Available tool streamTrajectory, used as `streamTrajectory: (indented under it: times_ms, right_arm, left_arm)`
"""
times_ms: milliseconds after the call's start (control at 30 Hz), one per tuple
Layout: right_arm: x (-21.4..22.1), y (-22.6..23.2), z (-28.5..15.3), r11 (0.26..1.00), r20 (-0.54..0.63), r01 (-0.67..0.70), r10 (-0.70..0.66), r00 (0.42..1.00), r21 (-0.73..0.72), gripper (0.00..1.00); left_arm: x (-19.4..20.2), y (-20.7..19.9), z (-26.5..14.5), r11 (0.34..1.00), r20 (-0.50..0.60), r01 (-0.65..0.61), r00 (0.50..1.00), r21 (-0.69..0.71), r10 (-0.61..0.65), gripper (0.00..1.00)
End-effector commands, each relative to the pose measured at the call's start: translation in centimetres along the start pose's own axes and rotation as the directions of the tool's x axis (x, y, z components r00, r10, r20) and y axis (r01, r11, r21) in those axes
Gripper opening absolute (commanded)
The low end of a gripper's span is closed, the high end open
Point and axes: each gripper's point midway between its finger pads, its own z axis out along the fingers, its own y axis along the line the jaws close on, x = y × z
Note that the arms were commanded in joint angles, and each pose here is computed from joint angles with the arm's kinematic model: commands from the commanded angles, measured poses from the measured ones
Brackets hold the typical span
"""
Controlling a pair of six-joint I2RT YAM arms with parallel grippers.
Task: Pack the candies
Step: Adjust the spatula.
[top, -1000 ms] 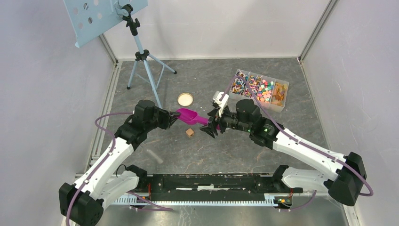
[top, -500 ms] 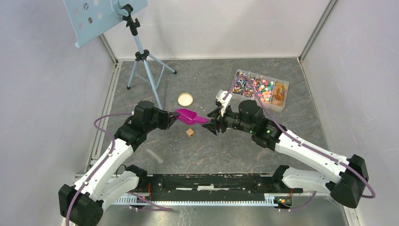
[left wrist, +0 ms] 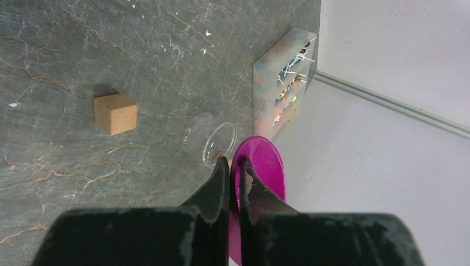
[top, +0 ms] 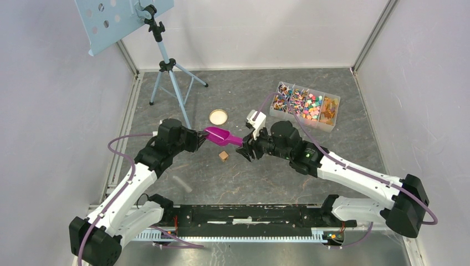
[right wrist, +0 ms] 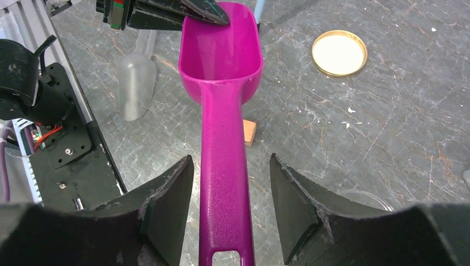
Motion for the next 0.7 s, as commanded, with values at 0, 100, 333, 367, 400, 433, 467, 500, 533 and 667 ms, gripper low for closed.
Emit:
streamTrajectory:
  times_ms: [0, 100, 333, 367, 400, 433, 467, 500, 533, 667]
  right_arm:
    - [-2.2, 0.3, 0.4, 1.0, 0.054, 0.007, -0.007, 0.999, 0.007, 0.57]
    - [-1.9, 0.4, 0.8, 1.0, 0.047, 0.007, -0.007, 0.999, 0.001, 0.52]
    - [-3.6, 0.8, 0.5, 1.0, 0.153, 0.015, -0.013, 0.988, -0.016, 0.07]
    - [-3.9, 0.8, 0.2, 1.0, 0.173, 0.016, -0.013, 0.985, -0.016, 0.07]
    - [-4.2, 0.8, 0.0, 1.0, 0.191, 0.017, -0.015, 0.982, -0.013, 0.07]
    - [-4.5, 0.8, -0.3, 1.0, 0.209, 0.02, -0.016, 0.978, -0.014, 0.07]
    - [-4.7, 0.8, -0.4, 1.0, 0.222, 0.026, -0.022, 0.975, -0.016, 0.08]
    - [-4.8, 0.8, -0.5, 0.999, 0.229, 0.031, -0.027, 0.973, -0.014, 0.12]
    - [-4.8, 0.8, -0.6, 0.999, 0.231, 0.034, -0.03, 0.973, -0.011, 0.19]
    - [-4.9, 0.9, -0.7, 0.999, 0.242, 0.037, -0.032, 0.97, -0.015, 0.43]
  left_arm:
    - [0.1, -1.6, -0.3, 0.997, -0.006, 0.063, 0.998, 0.044, -0.062, 0.02]
    - [0.1, -1.5, -0.2, 0.997, -0.006, 0.069, 0.998, 0.041, -0.069, 0.02]
    - [0.2, -1.4, -0.2, 0.997, -0.012, 0.069, 0.998, 0.041, -0.068, 0.02]
    - [0.2, -1.2, -0.2, 0.997, -0.012, 0.073, 0.997, 0.04, -0.072, 0.02]
    - [0.2, -0.9, -0.1, 0.996, -0.012, 0.08, 0.997, 0.036, -0.08, 0.02]
    - [0.2, -0.8, 0.0, 0.996, -0.016, 0.088, 0.996, 0.033, -0.087, 0.02]
    - [0.3, -0.6, 0.0, 0.995, -0.018, 0.091, 0.996, 0.034, -0.09, 0.02]
    - [0.3, -0.6, 0.0, 0.995, -0.02, 0.091, 0.996, 0.037, -0.09, 0.02]
    - [0.3, -0.5, 0.0, 0.995, -0.021, 0.091, 0.996, 0.034, -0.09, 0.02]
    - [0.4, -0.5, 0.0, 0.996, -0.021, 0.089, 0.996, 0.029, -0.088, 0.02]
